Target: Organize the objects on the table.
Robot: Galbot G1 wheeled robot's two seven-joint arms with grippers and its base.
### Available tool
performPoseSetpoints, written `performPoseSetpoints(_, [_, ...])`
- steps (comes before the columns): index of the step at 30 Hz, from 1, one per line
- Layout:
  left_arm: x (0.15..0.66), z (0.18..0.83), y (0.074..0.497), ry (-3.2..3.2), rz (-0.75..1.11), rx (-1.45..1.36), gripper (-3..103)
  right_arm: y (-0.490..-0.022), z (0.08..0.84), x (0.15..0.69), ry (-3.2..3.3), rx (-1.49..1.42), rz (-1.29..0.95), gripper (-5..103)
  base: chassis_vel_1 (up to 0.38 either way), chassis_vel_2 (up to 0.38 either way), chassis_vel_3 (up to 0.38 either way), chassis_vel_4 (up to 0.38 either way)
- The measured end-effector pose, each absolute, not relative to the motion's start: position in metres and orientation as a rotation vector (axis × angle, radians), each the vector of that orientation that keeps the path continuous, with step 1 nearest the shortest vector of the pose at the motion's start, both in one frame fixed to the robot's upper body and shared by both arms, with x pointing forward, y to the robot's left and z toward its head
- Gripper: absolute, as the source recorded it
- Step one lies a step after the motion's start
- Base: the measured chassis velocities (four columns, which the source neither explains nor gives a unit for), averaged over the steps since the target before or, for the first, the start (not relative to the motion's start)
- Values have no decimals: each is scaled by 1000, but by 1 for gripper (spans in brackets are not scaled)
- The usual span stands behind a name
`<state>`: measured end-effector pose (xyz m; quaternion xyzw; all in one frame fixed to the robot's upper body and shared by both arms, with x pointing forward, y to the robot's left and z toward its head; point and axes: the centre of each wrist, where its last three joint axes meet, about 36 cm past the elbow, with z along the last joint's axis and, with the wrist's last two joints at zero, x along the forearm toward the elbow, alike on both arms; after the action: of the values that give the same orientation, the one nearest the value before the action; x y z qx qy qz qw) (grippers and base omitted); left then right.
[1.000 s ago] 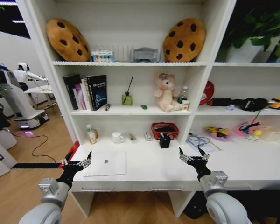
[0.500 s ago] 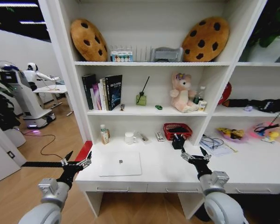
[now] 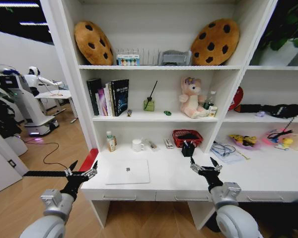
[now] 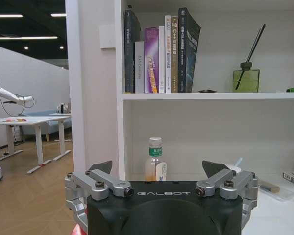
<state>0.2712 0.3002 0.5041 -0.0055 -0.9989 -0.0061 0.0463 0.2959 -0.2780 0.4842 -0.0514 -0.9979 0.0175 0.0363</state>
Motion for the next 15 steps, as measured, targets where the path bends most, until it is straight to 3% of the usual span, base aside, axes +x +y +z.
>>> performPoseSetpoints(7, [271,504,300,-3049,-19,-17,100,-277,484,295,-3058,-154,54,100,200,-236,-201,227])
performPoseSetpoints(15, [271,504,300,-3049,-19,-16,100,-275,485,291,-3045,-137,66,100,284,-287,-307,299])
